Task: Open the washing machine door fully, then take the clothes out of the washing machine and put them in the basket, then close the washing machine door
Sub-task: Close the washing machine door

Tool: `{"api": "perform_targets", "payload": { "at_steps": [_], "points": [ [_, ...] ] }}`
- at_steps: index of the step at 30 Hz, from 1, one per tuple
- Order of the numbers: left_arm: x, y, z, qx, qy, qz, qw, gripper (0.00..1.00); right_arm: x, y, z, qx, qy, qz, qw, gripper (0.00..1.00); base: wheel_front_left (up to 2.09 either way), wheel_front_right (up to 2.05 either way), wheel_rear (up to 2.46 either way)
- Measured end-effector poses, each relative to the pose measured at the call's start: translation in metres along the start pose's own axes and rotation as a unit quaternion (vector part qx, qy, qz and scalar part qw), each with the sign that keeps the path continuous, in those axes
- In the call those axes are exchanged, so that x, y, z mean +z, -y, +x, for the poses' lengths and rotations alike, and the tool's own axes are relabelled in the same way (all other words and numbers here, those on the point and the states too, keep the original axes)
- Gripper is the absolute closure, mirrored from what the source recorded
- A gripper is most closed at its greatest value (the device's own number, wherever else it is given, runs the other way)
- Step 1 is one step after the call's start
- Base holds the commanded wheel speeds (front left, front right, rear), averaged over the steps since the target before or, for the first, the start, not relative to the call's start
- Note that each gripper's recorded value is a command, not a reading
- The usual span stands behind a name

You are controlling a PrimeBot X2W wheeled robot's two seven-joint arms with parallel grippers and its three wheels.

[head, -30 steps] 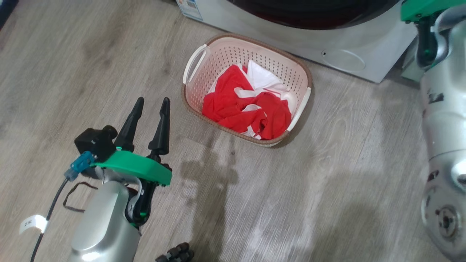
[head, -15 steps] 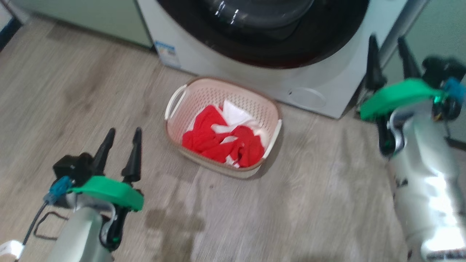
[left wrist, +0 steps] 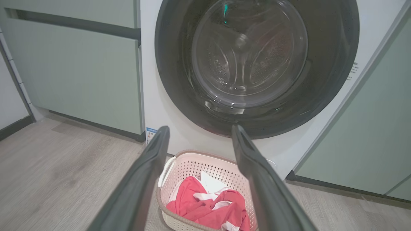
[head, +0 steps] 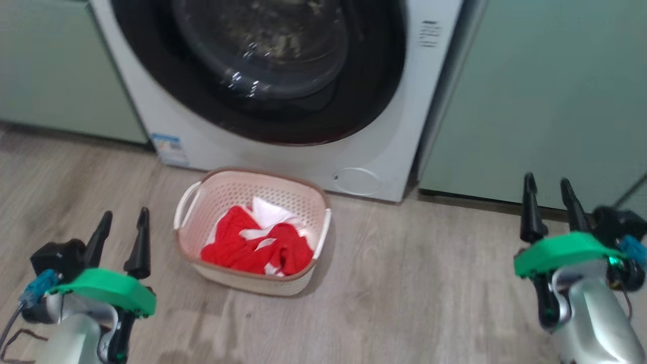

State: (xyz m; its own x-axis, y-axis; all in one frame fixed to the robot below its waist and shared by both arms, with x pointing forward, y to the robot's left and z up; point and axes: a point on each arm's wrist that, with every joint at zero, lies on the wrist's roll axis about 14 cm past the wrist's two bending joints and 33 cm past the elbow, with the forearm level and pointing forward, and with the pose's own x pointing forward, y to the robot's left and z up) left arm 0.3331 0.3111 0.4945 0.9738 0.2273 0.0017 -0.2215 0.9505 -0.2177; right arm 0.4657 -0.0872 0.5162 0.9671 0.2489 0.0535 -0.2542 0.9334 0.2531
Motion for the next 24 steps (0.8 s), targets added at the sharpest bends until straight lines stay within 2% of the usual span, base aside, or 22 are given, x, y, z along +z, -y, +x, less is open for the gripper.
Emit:
{"api": "perform_targets", "payload": {
  "at_steps": [5,12,24],
  "points": [
    [0.002,0.019,0.011,-0.032,0.001,0.006,0.999,0.00,0.011,0.028,-0.034,-0.038,0.020,-0.014,0.999,0.00,0.00,0.00,0.00],
    [0.000,0.046,0.017,-0.071,0.000,0.007,0.997,0.00,0.018,0.038,-0.070,-0.054,0.039,-0.029,0.997,0.00,0.00,0.00,0.00],
    [-0.010,0.052,0.007,-0.086,-0.015,0.005,0.996,0.00,0.007,0.049,-0.107,-0.077,0.030,-0.027,0.996,0.00,0.00,0.00,0.00]
  ]
}}
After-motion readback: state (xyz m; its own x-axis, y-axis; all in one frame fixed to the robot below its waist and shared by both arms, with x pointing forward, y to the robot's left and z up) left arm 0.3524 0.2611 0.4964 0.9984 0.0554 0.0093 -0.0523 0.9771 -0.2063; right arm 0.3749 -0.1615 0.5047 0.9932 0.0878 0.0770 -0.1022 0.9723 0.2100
